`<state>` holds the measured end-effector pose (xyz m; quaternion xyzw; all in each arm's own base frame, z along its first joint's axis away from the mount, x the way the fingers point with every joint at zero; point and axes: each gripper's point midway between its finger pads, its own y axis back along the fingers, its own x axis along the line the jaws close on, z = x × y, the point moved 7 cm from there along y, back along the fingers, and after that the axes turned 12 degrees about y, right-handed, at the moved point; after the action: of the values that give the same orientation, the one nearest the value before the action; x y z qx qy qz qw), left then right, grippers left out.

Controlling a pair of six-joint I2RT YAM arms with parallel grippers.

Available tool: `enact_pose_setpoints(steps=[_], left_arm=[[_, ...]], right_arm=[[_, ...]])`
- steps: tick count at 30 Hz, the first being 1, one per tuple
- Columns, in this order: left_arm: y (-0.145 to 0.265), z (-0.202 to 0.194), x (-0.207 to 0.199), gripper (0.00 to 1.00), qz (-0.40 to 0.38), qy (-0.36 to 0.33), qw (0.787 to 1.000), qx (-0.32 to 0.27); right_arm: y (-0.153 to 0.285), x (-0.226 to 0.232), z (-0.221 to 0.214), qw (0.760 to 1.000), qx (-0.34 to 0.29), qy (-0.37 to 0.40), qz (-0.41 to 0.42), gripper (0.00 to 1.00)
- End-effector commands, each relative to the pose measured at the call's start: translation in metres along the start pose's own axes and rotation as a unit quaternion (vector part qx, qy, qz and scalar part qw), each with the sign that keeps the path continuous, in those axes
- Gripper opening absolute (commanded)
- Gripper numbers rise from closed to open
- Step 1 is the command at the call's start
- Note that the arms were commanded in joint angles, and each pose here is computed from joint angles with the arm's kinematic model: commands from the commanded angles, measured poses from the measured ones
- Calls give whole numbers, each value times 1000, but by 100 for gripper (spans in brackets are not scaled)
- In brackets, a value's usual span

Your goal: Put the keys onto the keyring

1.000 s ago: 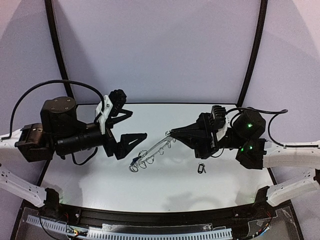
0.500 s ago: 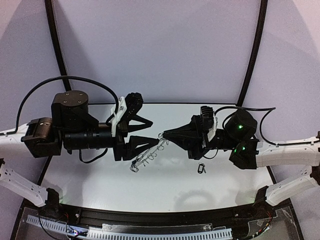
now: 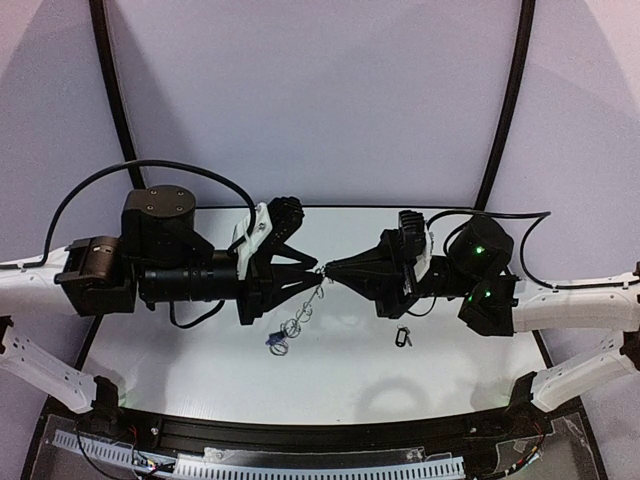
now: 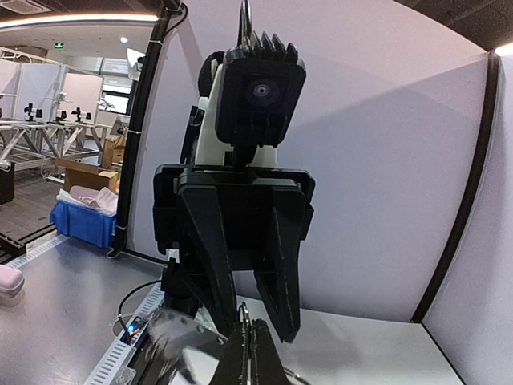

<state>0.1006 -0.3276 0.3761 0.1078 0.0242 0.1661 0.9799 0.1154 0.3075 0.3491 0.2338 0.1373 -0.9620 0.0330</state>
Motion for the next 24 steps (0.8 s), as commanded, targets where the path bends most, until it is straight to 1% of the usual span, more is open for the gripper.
enact_pose_setpoints(steps=[1, 6, 8, 9, 10, 11, 12, 17, 21, 23, 24], left_arm=[[-5, 5, -2, 23, -5, -17, 1000, 5], [-5, 6, -5, 22, -18, -22, 1000, 0], [-5, 7, -5, 17, -18, -25, 1000, -4], [-5, 7, -5, 12, -18, -29, 999, -4], [-5, 7, -5, 12, -18, -29, 999, -4], [-5, 6, -4, 3, -15, -36, 999, -2], [-6, 5, -4, 2, -15, -38, 999, -1], [-7, 5, -1, 1, 0, -44, 999, -1], [0, 3, 2, 1, 15, -33, 999, -14], [4, 1, 3, 1, 16, -30, 999, -24], [5, 0, 3, 1, 16, -32, 999, -26]], right_arm=[[-6, -3, 13, 1000, -21, 12, 1, 0], [-7, -5, 11, 1000, -14, 9, 0, 0], [-8, -5, 11, 1000, -14, 9, 2, 0], [-8, -5, 11, 1000, -14, 8, 2, 0], [-8, -5, 10, 1000, -14, 8, 3, 0], [-8, -5, 10, 1000, -14, 6, 5, 0], [-9, -5, 11, 1000, -14, 4, 7, 0], [-10, -2, 8, 1000, -2, -6, 25, 0], [-6, 1, 3, 998, 40, -23, 31, 11], [-3, 4, -1, 997, 67, -30, 35, 14], [-2, 4, -1, 996, 71, -31, 35, 15]])
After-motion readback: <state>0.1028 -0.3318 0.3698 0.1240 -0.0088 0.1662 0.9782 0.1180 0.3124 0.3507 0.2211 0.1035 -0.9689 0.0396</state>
